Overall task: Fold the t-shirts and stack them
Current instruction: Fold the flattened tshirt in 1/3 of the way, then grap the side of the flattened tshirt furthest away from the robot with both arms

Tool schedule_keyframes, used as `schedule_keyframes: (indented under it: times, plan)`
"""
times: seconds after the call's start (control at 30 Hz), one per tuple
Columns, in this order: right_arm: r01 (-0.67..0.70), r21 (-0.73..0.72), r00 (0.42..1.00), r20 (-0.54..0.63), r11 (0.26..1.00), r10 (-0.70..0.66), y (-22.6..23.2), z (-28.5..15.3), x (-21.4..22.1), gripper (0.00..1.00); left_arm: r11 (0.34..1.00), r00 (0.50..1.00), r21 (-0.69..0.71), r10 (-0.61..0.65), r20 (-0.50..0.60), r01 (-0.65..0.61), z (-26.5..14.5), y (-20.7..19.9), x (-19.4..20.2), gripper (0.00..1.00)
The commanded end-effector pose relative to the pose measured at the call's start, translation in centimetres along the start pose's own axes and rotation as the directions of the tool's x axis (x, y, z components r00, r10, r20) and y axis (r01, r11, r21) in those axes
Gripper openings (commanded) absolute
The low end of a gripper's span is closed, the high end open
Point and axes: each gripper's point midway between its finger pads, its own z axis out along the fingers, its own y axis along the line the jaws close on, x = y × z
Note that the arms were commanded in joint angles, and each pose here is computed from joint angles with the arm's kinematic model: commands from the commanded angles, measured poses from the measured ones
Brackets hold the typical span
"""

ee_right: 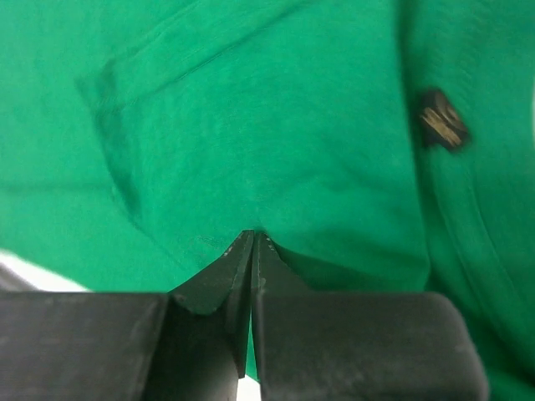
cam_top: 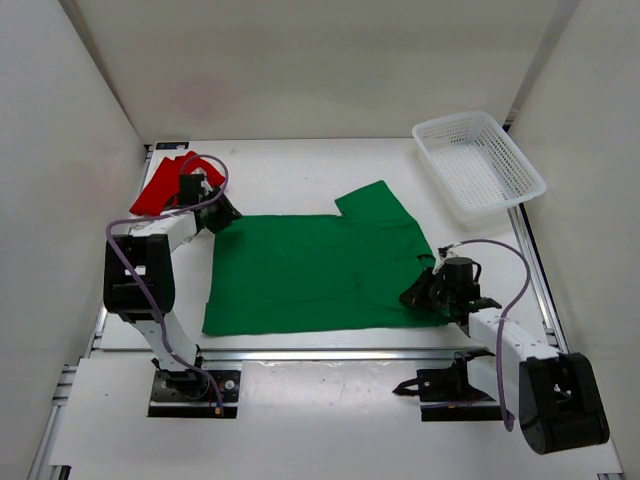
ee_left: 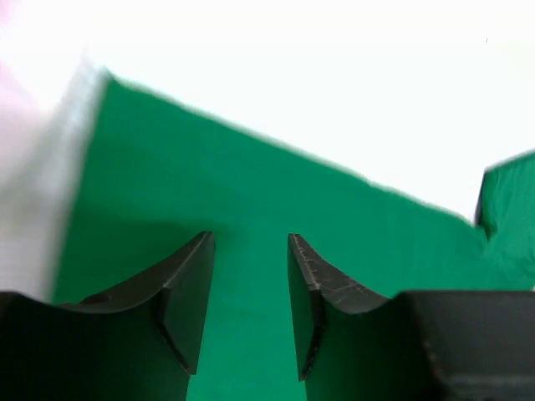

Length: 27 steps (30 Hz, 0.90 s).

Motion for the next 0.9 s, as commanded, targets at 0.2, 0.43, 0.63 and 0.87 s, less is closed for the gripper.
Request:
schedule_keyframes:
  times: [0.2, 0.43, 0.63, 0.87]
  plan:
    - [-0.059, 0.090, 0.994, 0.101, 0.994, 0.050, -2.8, -2.0, -1.4, 0.01, 0.996, 0.992, -0.088, 0.030, 0.126, -0.019, -0.7, 2.4, -5.9, 0.53]
    - [0.045, -0.024, 0.987, 0.158, 0.999, -0.041, 1.6, -2.6, -3.4, 0.16, 0.981, 0.993, -0.184, 0.073, 0.095, -0.055, 1.0, 4.1, -5.0, 0.53]
    - [0.112, -0.114, 0.988, 0.116, 0.987, -0.099, 4.4, -2.1, -2.9, 0.16, 0.974, 0.995, -0.215, 0.090, 0.053, -0.077, 3.1, 3.8, -4.8, 0.54]
    - [0.157, -0.137, 0.978, 0.162, 0.978, -0.134, 6.1, -2.3, -5.0, 0.17, 0.966, 0.995, -0.247, 0.091, 0.039, -0.078, 4.0, 4.7, -4.6, 0.40]
